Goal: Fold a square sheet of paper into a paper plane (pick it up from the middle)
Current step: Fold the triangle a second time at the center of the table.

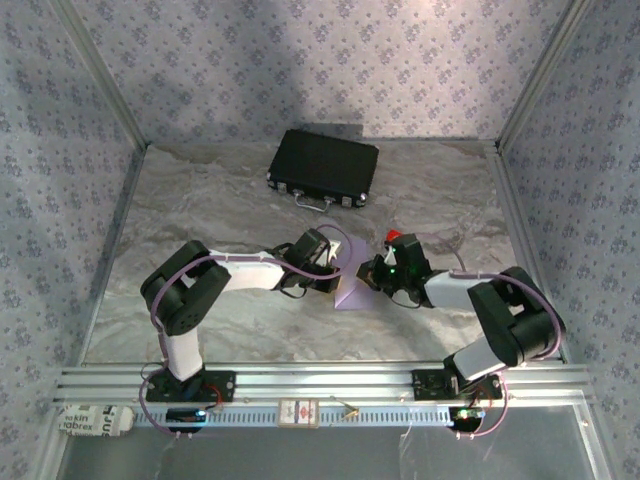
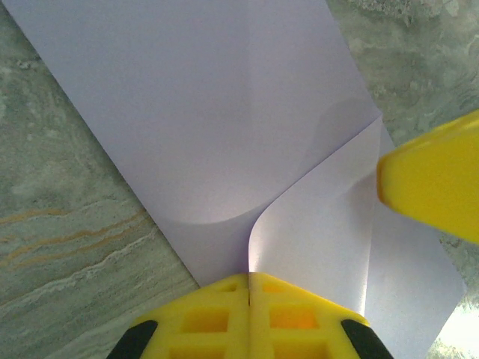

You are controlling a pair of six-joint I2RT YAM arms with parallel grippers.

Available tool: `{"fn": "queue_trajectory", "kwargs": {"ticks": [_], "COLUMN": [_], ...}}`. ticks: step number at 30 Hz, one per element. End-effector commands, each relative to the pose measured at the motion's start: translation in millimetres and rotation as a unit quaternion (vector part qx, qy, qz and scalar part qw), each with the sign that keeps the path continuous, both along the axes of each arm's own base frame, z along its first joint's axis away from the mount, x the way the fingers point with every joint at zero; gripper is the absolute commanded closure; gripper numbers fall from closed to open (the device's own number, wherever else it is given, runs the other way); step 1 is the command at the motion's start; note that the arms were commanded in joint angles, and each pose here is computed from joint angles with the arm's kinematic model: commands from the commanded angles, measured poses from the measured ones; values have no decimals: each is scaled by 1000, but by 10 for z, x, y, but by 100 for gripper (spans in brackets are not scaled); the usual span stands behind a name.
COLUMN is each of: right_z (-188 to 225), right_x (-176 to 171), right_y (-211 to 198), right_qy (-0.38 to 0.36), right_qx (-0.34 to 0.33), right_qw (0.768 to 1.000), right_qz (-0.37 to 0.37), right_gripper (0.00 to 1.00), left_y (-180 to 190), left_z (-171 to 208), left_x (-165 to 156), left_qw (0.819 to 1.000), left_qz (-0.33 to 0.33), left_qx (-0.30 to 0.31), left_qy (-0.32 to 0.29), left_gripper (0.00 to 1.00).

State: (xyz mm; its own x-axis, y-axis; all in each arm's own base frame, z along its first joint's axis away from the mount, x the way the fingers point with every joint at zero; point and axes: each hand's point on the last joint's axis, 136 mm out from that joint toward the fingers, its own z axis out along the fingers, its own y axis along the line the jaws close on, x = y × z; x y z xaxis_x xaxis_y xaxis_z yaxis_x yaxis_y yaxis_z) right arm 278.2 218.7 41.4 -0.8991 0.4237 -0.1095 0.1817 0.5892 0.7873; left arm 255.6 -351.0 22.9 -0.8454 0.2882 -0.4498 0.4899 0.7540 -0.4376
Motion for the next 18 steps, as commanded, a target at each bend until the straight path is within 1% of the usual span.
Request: {"fn": "queue_trajectory", "kwargs": {"ticks": [1, 5, 7, 10, 15, 18], "right_z": [-51, -347, -398, -315, -60, -27], "right_x": [38, -72, -110, -83, 90, 161], "right_y": [51, -107, -133, -108, -134, -197], "right_qy": [8, 49, 54, 42, 10, 5], "right_qx": [7, -26, -30, -17, 8, 10], "right_qw": [1000, 998, 998, 999, 1000, 1000], "right_qz": [8, -15, -16, -11, -18, -26], "right_gripper": [100, 100, 100, 100, 100, 100], "left_y": [132, 132, 133, 125, 136, 132], "left_z": [-216, -213, -214, -217, -223, -217], "left_x": [-113, -108, -114, -122, -123, -120], "left_qw": [999, 999, 999, 999, 998, 998], "left_qz": [-2, -6, -6, -6, -7, -6], "left_qx": [37, 40, 40, 39, 42, 40], "left_qy": [35, 33, 35, 36, 37, 37], "left_gripper": [98, 98, 98, 98, 98, 98]}}
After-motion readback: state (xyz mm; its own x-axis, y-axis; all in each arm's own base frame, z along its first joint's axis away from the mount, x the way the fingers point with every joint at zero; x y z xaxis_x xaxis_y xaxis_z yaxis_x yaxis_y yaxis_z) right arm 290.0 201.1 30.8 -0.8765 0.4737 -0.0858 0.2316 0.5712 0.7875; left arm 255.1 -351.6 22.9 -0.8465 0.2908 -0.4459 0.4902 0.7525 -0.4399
